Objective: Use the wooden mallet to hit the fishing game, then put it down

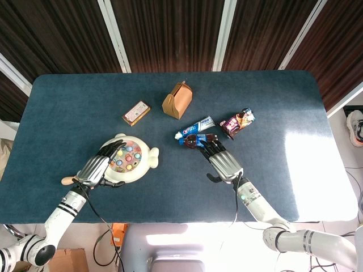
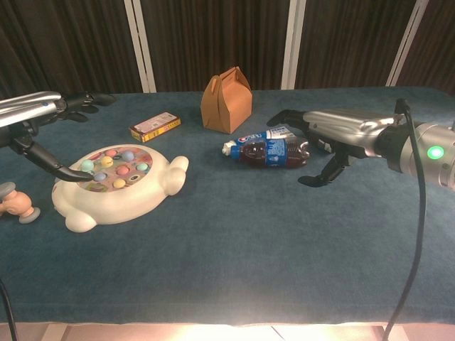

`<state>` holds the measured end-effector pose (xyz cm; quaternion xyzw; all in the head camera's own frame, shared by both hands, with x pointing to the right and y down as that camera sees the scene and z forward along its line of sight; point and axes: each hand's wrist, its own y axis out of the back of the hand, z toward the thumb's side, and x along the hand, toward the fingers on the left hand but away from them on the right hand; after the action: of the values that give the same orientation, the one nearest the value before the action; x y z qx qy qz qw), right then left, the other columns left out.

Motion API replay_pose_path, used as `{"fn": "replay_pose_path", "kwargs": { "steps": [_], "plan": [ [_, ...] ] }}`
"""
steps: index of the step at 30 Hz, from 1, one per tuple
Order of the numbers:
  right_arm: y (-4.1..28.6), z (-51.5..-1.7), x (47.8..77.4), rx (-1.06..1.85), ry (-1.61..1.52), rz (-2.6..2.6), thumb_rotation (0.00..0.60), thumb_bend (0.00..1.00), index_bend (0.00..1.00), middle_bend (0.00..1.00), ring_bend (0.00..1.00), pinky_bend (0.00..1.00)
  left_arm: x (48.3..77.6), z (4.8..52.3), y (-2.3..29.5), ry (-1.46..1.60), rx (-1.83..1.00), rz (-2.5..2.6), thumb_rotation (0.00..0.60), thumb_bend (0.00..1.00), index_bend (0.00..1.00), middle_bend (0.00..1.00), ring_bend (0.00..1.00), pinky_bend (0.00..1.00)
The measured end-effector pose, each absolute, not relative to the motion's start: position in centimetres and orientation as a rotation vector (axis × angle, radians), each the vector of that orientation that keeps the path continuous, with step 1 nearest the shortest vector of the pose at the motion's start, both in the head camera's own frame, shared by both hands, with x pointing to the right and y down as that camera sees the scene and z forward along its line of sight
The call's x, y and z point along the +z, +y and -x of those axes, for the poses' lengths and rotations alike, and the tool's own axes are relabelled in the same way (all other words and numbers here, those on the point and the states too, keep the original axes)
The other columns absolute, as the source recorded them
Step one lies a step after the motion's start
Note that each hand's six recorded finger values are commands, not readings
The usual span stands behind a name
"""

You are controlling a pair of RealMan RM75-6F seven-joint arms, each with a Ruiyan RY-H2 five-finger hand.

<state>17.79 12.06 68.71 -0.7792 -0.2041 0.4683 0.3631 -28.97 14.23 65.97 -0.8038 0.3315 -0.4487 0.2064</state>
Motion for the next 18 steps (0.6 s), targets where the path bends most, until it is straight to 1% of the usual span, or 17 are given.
{"fn": "replay_pose_path", "kwargs": {
  "steps": [4, 8, 13, 16, 18],
  "plan": [
    [12.1, -18.0, 68.7, 1.214, -0.522, 2.001, 0.6, 0.24, 0.0, 0.0, 0.0, 0.0, 65.7, 29.5, 14.1, 0.934, -1.258, 2.224, 0.6, 0.14, 0.12, 0.0, 0.0, 0.1],
    [12.6, -18.6, 67.9, 1.184, -0.518, 1.975, 0.6, 0.24, 0.0, 0.0, 0.0, 0.0, 64.6, 30.8, 14.4, 0.945, -1.253, 2.173, 0.6, 0.15, 0.13, 0.01, 0.0, 0.1],
    [14.4, -21.4, 65.2, 1.115, -0.505, 1.898, 0.6, 0.24, 0.0, 0.0, 0.0, 0.0, 62.7, 35.5, 15.9, 1.032, -1.306, 2.052, 0.6, 0.18, 0.17, 0.07, 0.0, 0.12],
    [16.2, -24.7, 63.0, 1.098, -0.511, 1.843, 0.6, 0.24, 0.0, 0.0, 0.0, 0.0, 62.0, 38.8, 17.5, 1.151, -1.355, 2.01, 0.6, 0.23, 0.24, 0.13, 0.04, 0.17],
    [17.6, -27.1, 61.4, 1.1, -0.535, 1.819, 0.6, 0.24, 0.0, 0.0, 0.0, 0.0, 62.0, 40.8, 18.4, 1.223, -1.394, 2.003, 0.6, 0.25, 0.27, 0.17, 0.08, 0.2]
  ]
}}
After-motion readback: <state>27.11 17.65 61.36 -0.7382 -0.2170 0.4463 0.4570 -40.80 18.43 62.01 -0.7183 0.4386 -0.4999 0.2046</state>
